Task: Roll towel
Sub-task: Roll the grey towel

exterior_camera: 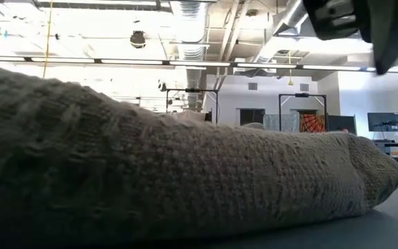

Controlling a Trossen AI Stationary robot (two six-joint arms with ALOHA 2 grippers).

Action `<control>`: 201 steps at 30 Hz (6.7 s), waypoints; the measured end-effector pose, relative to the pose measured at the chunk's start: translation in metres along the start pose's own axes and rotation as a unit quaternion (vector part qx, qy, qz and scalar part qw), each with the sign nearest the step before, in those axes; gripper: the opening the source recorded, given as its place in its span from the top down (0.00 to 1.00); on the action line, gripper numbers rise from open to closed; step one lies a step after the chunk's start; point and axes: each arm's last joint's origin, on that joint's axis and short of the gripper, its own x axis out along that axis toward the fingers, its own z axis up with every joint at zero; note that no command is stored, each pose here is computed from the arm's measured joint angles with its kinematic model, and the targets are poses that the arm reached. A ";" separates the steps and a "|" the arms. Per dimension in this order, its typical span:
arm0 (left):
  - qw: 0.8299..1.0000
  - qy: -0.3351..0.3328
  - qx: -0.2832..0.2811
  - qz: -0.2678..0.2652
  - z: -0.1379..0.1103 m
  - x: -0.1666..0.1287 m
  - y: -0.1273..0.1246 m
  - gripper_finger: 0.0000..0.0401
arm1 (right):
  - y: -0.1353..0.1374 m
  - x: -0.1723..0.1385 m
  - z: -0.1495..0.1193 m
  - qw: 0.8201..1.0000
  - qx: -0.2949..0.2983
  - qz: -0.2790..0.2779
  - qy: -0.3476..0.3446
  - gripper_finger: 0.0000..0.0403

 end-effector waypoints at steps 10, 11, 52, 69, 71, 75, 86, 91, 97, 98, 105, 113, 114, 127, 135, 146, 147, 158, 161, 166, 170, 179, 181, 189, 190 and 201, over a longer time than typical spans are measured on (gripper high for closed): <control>1.000 -0.001 0.000 -0.001 0.000 0.000 0.000 1.00 | 0.007 0.026 -0.007 0.998 0.047 -0.030 0.012 0.48; 1.000 -0.001 0.000 -0.001 0.000 0.000 0.000 1.00 | 0.007 0.026 -0.007 0.998 0.048 -0.029 0.010 0.45; 1.000 -0.025 0.016 -0.007 -0.010 -0.007 0.004 1.00 | -0.034 0.075 -0.033 0.895 0.340 0.275 0.091 0.96; 0.997 0.021 0.072 0.020 -0.011 -0.010 0.001 0.97 | -0.075 0.085 -0.051 0.803 0.494 0.299 0.147 0.96; 0.995 0.021 0.095 0.021 -0.011 -0.014 -0.002 0.97 | -0.074 0.084 -0.052 0.799 0.496 0.305 0.152 0.96; 0.988 0.010 0.154 0.030 -0.008 -0.027 -0.011 0.97 | -0.074 0.084 -0.052 0.795 0.500 0.305 0.155 0.96; 0.867 -0.114 0.486 0.000 0.004 -0.036 -0.118 0.99 | -0.077 0.084 -0.052 0.784 0.520 0.300 0.159 0.96; 0.835 -0.065 0.546 0.025 0.024 -0.029 -0.142 0.92 | -0.077 0.084 -0.052 0.783 0.524 0.296 0.158 0.96; 0.848 -0.009 0.529 0.038 0.044 -0.016 -0.141 0.71 | -0.077 0.085 -0.052 0.785 0.525 0.288 0.157 0.96; 0.851 0.000 0.522 0.052 0.046 -0.012 -0.136 0.68 | -0.077 0.085 -0.052 0.786 0.525 0.286 0.157 0.96; 0.868 0.068 0.487 0.065 0.051 0.015 -0.114 0.55 | -0.077 0.085 -0.052 0.787 0.526 0.282 0.157 0.96; 0.870 0.061 0.486 0.049 0.048 0.018 -0.115 0.56 | -0.079 0.085 -0.053 0.786 0.528 0.278 0.158 0.96; 0.873 0.061 0.481 0.046 0.047 0.020 -0.114 0.56 | -0.080 0.085 -0.054 0.786 0.529 0.278 0.158 0.96; 0.886 0.088 0.455 0.031 0.044 0.042 -0.097 0.56 | -0.082 0.085 -0.054 0.785 0.532 0.275 0.158 0.96; 0.895 0.092 0.432 0.057 0.045 0.041 -0.092 0.78 | -0.082 0.085 -0.055 0.782 0.537 0.273 0.163 0.96; 0.935 0.131 0.311 0.106 0.052 0.039 -0.066 1.00 | -0.082 0.085 -0.055 0.771 0.553 0.268 0.170 0.96; 0.939 0.130 0.300 0.105 0.053 0.039 -0.063 1.00 | -0.082 0.085 -0.055 0.770 0.553 0.268 0.170 0.96; 0.955 0.134 0.240 0.110 0.060 0.036 -0.047 1.00 | -0.084 0.085 -0.054 0.765 0.562 0.268 0.163 0.94; 0.955 0.135 0.240 0.112 0.060 0.036 -0.047 1.00 | -0.085 0.086 -0.053 0.768 0.559 0.271 0.155 0.88; 0.954 0.135 0.239 0.116 0.061 0.036 -0.046 1.00 | -0.090 0.085 -0.055 0.760 0.571 0.267 0.159 0.77; 0.955 0.132 0.238 0.118 0.061 0.036 -0.045 1.00 | -0.096 0.076 -0.053 0.757 0.568 0.282 0.157 0.69; 0.954 0.132 0.239 0.121 0.061 0.036 -0.044 1.00 | -0.101 0.028 -0.043 0.781 0.534 0.280 0.162 0.56; 0.954 0.130 0.240 0.122 0.060 0.036 -0.043 1.00 | -0.098 0.015 -0.037 0.807 0.503 0.272 0.146 0.55; 0.954 0.127 0.239 0.129 0.061 0.036 -0.042 1.00 | -0.055 -0.010 -0.007 0.942 0.281 0.181 0.024 0.56; 0.954 0.127 0.239 0.129 0.061 0.036 -0.042 1.00 | -0.048 -0.010 -0.005 0.953 0.247 0.175 0.015 0.56; 0.953 0.128 0.243 0.129 0.061 0.036 -0.042 1.00 | 0.018 0.009 -0.011 0.990 0.036 0.132 0.036 0.55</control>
